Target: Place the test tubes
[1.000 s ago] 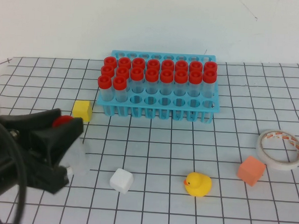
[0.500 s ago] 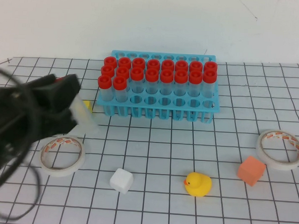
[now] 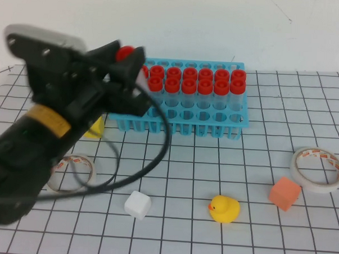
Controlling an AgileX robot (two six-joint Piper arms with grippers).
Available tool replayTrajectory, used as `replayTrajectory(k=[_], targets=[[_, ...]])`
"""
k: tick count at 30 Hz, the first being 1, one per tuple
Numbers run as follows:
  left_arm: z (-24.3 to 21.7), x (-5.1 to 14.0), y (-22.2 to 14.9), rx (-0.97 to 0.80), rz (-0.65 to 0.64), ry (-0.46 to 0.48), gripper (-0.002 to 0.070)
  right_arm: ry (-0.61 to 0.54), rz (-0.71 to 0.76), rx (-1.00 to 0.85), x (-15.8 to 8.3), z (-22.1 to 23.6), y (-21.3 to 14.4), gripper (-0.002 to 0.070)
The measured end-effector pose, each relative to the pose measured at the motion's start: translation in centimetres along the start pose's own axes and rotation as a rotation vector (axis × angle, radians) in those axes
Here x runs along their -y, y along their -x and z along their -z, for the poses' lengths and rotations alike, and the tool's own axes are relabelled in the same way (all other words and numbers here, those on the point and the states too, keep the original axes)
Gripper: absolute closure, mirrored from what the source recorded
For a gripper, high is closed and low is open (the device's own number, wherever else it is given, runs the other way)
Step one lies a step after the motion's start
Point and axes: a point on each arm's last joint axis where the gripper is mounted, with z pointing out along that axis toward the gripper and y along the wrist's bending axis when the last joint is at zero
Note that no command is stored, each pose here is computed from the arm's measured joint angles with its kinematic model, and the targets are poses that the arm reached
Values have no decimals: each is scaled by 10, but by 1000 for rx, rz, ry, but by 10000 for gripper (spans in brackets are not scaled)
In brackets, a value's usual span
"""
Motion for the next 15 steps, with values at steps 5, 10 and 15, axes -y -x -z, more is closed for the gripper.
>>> replayTrajectory(k=[5, 10, 15], targets=[[-30, 1, -6, -25, -15, -20, 408, 0, 0, 0, 0, 0, 0, 678], [-51, -1, -18, -57, -26, -24, 408, 0, -1, -1, 0, 0, 0, 678], [-69, -3, -27, -106, -29, -14, 408, 0, -1, -1, 0, 0, 0, 678]])
